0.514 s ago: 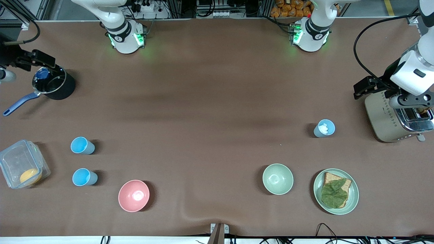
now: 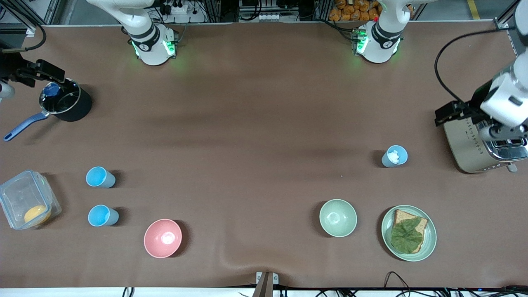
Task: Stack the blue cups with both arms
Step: 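Reach the left gripper to the toaster cup while the right gripper reaches cups, then grasp the blue cup with the left gripper while the right gripper grasps another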
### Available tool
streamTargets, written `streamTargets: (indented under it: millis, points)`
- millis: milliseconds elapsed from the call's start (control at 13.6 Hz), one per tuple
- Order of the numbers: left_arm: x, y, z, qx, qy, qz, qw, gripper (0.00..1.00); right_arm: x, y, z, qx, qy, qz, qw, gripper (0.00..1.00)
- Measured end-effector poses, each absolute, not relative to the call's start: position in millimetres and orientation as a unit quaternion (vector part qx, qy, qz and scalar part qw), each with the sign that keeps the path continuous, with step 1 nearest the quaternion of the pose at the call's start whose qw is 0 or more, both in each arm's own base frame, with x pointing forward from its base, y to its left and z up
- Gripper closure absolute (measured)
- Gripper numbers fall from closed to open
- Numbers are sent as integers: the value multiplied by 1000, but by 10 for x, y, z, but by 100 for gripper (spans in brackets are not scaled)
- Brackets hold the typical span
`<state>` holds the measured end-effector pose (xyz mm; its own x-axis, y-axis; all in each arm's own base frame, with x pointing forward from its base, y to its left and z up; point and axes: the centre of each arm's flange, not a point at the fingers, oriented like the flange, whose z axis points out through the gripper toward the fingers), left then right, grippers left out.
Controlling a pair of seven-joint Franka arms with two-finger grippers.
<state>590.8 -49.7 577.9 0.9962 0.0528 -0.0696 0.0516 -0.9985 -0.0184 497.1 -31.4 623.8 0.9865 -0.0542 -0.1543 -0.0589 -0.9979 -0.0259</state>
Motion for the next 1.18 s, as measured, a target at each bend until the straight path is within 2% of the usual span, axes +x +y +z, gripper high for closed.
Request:
streamTargets:
  millis: [220,367,514,808,955,1102,1175]
  points:
    - [6169,-425,4955,-998,-22,43,28,0,4963,-440,6180,-996,41,83,17,0]
    - [6156,-354,4233,-999,-21,33,30,0,5037,-507,5973,-993,47,104,18,0]
    - [5999,-224,3668,-999,-27,32,26,0,5243,-658,5514,-988,60,143,21,0]
    - [5677,-81,3024,-998,-36,36,21,0,5892,-962,4302,-973,78,213,29,0]
    - [5516,-70,2768,-999,-35,32,18,0,6216,-980,3849,-976,76,202,27,0]
    - [5409,-35,2565,-999,-38,31,15,0,6461,-959,3533,-984,61,165,26,0]
    - [5394,-5,2482,-999,-40,33,14,4,6592,-971,3327,-989,36,138,26,0]
